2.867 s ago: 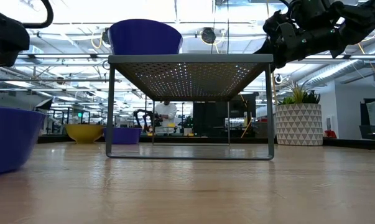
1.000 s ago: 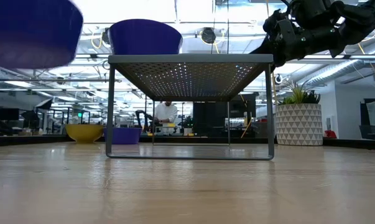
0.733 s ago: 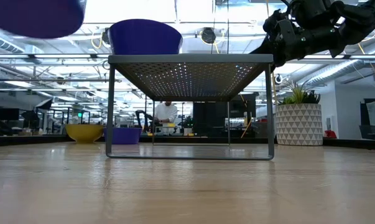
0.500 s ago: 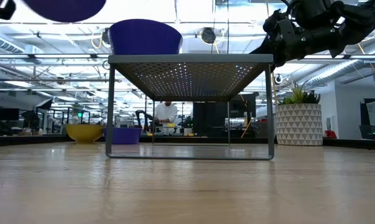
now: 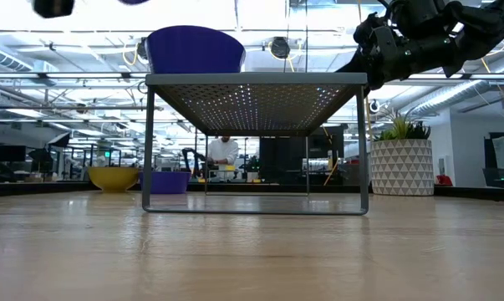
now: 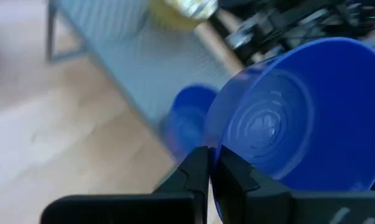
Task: Pick & Place Mini bowls
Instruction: Stack the bottom blue bowl on top of the blue bowl on the shelf
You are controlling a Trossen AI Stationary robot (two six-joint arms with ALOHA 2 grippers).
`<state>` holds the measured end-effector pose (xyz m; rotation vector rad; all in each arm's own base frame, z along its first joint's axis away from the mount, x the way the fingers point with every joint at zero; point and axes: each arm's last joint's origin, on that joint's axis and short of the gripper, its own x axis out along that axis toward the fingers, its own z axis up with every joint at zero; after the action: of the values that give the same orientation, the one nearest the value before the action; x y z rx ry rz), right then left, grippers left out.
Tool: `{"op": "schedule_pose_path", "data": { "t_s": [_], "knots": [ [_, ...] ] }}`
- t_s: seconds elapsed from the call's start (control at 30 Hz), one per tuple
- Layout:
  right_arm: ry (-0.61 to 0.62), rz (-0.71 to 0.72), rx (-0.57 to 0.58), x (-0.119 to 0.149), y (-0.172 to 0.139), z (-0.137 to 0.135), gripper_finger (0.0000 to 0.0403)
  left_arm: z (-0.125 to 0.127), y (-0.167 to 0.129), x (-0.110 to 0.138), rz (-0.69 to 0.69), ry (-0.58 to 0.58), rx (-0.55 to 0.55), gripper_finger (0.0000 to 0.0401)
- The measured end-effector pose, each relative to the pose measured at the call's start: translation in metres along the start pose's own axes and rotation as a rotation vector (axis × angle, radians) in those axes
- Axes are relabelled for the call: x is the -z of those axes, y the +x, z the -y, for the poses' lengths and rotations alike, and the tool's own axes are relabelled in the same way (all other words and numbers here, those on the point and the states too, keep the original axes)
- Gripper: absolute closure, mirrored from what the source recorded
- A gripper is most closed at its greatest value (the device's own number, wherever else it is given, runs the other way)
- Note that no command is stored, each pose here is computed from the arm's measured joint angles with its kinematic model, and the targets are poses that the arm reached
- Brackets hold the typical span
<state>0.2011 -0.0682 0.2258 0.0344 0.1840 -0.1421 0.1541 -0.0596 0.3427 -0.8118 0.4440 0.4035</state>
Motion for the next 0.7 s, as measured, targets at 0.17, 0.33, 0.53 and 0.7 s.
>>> {"op": "schedule_pose_path", "data": {
  "t_s": [0.17, 0.33, 0.53, 0.7],
  "knots": [
    [0.0, 0.0, 0.0, 0.0, 0.0, 0.0, 0.0403, 0.013, -0.002, -0.013, 0.116, 0.233, 0.126, 0.0395],
    [-0.006, 0.0, 0.0, 0.0, 0.0, 0.0, 0.0403, 0.028, -0.004, -0.021, 0.251, 0.535, 0.208, 0.0381],
    [-0.073, 0.0, 0.0, 0.0, 0.0, 0.0, 0.0403, 0.037, -0.006, -0.027, 0.387, 0.857, 0.19, 0.0394],
    [-0.105, 0.001, 0.003, 0.0, 0.0, 0.001, 0.0403, 0.037, -0.007, -0.029, 0.432, 1.033, 0.129, 0.0381]
  ]
}}
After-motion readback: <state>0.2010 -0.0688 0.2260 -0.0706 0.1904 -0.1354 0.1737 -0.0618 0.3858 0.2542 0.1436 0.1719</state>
